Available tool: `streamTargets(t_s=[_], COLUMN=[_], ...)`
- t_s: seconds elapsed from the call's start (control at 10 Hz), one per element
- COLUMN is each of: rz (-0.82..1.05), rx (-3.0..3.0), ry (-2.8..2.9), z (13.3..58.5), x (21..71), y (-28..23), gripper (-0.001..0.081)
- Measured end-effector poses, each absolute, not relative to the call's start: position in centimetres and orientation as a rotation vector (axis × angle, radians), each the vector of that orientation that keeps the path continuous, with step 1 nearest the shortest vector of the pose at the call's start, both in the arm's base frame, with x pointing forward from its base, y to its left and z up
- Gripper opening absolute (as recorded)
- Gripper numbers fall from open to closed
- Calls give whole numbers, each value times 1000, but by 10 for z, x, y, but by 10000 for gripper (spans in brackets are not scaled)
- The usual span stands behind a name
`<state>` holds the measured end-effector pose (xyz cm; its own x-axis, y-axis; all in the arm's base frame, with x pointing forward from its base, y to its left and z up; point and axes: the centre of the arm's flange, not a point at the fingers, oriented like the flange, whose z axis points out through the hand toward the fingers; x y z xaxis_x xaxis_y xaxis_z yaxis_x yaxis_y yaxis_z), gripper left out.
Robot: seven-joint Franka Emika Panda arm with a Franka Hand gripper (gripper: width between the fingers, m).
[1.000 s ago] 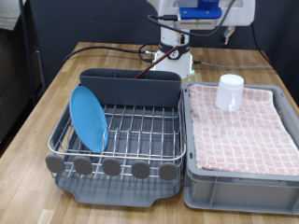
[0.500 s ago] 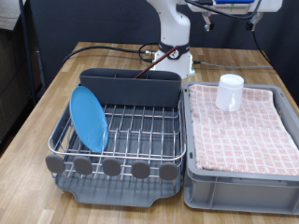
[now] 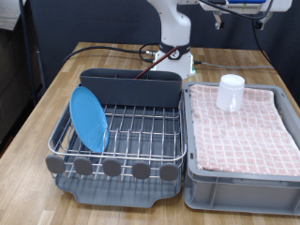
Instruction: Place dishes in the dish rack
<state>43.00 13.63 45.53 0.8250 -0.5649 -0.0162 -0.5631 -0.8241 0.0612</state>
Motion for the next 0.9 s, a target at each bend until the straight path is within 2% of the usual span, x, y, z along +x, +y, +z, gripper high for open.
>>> streamTargets(t_s=[0.5,0.9], rz=[-96,-103], rx=[2980,2968], ry=[-954,-992], z=[409,398], x=[436,438], y=[139,144], gripper=[802,802])
